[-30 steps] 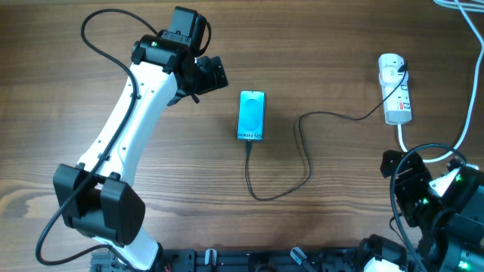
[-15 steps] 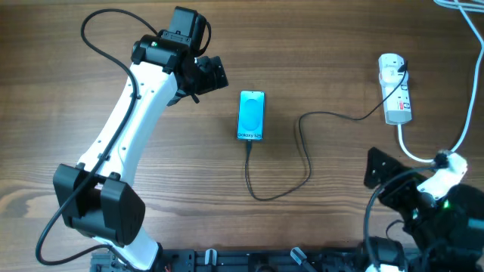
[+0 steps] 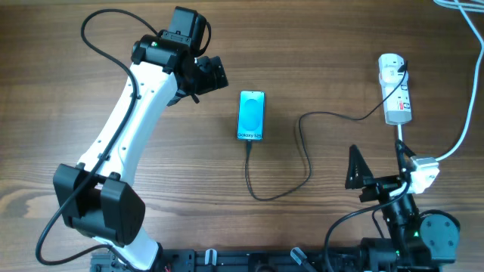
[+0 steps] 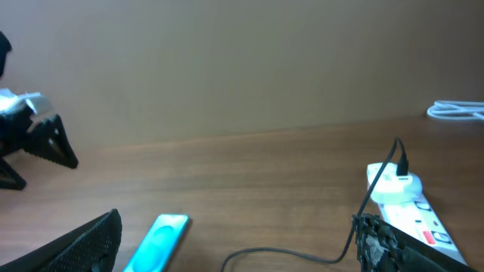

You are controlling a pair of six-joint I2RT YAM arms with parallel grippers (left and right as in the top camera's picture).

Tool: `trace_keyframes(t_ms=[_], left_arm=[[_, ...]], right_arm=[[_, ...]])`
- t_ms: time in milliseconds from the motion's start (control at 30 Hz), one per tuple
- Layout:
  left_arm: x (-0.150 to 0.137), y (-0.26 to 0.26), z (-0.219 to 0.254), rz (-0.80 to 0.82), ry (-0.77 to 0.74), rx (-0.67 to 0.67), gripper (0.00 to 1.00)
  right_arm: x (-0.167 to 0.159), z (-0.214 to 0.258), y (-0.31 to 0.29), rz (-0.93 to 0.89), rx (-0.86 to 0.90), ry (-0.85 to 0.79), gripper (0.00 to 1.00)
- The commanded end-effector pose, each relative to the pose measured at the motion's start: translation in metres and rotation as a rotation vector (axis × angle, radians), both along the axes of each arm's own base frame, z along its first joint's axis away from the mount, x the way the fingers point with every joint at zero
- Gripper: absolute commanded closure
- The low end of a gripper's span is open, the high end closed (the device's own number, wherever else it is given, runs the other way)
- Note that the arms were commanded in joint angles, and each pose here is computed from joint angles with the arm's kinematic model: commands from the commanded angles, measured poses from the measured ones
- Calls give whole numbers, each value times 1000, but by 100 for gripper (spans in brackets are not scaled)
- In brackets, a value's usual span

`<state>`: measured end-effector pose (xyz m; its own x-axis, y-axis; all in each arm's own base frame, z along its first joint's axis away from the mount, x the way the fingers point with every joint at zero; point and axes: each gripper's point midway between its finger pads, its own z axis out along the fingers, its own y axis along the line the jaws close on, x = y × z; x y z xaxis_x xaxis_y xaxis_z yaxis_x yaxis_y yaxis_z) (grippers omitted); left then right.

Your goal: Plug charger to phone and switch on socket

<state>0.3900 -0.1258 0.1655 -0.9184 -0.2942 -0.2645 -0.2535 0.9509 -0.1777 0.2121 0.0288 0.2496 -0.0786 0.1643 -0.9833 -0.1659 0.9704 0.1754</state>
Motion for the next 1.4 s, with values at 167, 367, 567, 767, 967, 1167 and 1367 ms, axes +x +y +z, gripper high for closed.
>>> trace_keyframes(t_ms=[167,367,567,767,967,1167,1367], left_arm=[[0,0,-7,10,17,1,0],[0,0,-7,10,17,1,0],[0,0,-7,9,17,1,0],[0,0,-7,9,17,1,0],[0,0,-7,10,17,1,0],[0,0,-7,10,17,1,0],[0,0,-7,9,17,1,0]], right_arm=[[13,-8,0,0,-91,-134,0],[25,-23,-1,-8,-93,-211,0],[29,-38,-2,-10,-93,-206,0],[31,-52,-2,-10,-168,-173,0],[33,-72,-8,-39,-166,-86,0],[34,-73,-12,-60,-168,-80,0],[34,-72,-12,-60,-167,-84,0]])
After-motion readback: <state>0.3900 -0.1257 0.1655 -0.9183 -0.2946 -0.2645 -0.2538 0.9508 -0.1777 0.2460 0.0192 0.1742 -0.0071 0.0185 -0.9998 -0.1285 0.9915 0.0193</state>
